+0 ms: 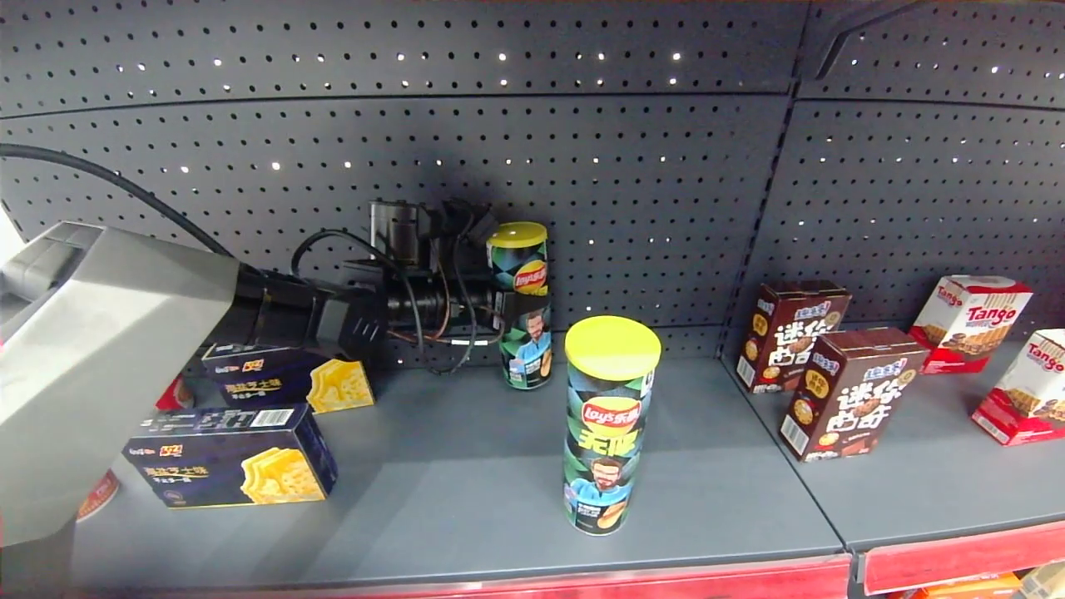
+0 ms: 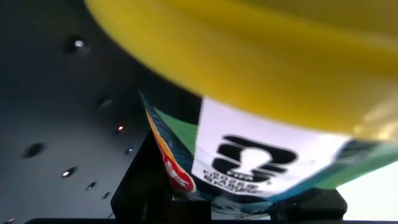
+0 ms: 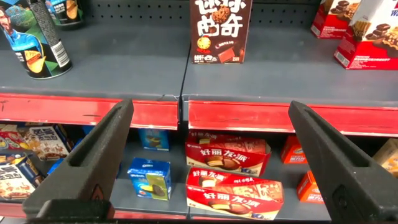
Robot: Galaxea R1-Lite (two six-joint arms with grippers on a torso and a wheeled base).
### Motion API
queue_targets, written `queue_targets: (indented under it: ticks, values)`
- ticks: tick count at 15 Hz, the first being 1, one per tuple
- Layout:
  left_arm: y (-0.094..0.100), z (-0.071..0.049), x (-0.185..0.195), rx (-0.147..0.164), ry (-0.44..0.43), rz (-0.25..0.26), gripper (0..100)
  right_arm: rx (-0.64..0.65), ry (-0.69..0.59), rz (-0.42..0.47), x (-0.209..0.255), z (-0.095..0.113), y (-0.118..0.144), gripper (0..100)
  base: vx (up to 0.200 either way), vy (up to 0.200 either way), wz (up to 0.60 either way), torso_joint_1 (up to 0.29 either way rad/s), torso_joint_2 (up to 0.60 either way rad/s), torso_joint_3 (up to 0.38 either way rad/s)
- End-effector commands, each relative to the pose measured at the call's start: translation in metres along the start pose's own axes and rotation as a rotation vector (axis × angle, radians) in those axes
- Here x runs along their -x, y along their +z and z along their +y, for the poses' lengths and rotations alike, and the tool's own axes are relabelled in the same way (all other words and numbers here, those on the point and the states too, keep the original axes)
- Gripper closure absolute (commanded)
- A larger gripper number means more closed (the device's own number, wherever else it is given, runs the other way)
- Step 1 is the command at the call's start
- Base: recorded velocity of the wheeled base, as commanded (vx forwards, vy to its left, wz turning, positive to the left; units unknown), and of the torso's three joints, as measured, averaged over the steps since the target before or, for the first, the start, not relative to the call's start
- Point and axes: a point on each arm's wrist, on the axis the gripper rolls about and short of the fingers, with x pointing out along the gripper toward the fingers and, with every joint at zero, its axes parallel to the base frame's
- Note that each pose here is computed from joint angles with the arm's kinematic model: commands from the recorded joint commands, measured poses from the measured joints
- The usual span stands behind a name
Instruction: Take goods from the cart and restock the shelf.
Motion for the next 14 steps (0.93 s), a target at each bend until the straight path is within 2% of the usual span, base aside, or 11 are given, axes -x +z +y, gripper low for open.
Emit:
queue_targets:
  ticks: [1,12,13,14]
  values:
    - [0.002,-0.005,-0.001,-0.005,-0.011,-0.003,100,0.000,0.001,0.001,0.000,0.000,0.000,0,0.000,0.000,0.00,0.000,0.00,0.000]
    - [-0.010,-0.011,-0.012,0.002,-0.033,0.028,100,0.000,0.001,0.001,0.000,0.000,0.000,0,0.000,0.000,0.00,0.000,0.00,0.000]
    - [-0.010,-0.011,-0.012,0.002,-0.032,0.028,0,0.000,0.001,0.001,0.000,0.000,0.000,0,0.000,0.000,0.00,0.000,0.00,0.000]
    - [-0.011,-0.011,-0.012,0.003,-0.030,0.031,0,0.000,0.001,0.001,0.000,0.000,0.000,0,0.000,0.000,0.00,0.000,0.00,0.000]
